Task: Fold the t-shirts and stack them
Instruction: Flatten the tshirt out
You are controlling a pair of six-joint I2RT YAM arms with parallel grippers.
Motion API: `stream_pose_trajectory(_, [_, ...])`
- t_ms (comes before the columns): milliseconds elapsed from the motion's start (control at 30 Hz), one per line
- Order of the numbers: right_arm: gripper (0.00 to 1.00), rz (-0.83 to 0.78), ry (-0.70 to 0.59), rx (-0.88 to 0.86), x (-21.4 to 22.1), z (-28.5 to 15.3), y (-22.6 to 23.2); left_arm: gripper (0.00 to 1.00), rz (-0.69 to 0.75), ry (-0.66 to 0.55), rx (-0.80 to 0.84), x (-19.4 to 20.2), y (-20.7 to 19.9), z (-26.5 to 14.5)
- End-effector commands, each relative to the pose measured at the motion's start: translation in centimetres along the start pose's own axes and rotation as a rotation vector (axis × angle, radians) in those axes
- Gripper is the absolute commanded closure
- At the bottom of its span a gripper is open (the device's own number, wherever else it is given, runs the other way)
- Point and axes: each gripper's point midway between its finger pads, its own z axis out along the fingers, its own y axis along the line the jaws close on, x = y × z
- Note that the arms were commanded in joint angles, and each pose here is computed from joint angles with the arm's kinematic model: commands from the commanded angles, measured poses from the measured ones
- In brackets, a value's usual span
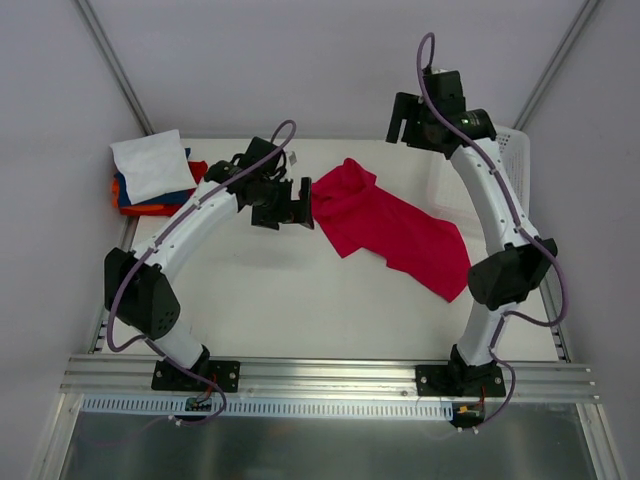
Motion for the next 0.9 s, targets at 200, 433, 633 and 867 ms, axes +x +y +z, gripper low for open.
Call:
stream_pose_trajectory(200, [0.34, 0.028, -0.138, 0.069, -3.9, -7.8, -4.9, 0.03, 0.139, 0.061, 0.129, 2.4, -9.6, 1.1])
stream_pose_trajectory(433, [0.42, 0.111, -0.194, 0.118, -5.6, -9.3, -7.9, 0.03, 0.286, 0.096, 0.178, 6.3, -14.3, 5.5])
stream_pose_trajectory(633, [0.38, 0.102, -0.247, 0.104, -6.2, -11.0, -8.6, 0.02, 0.357, -0.010, 0.297, 6.3, -17.5, 10.7])
stream_pose_trajectory(867, [0.37, 0.128, -0.314, -0.055, -4.6, -13.2, -6.9, 0.02, 0.415, -0.116, 0.422, 5.9, -21.2, 16.1])
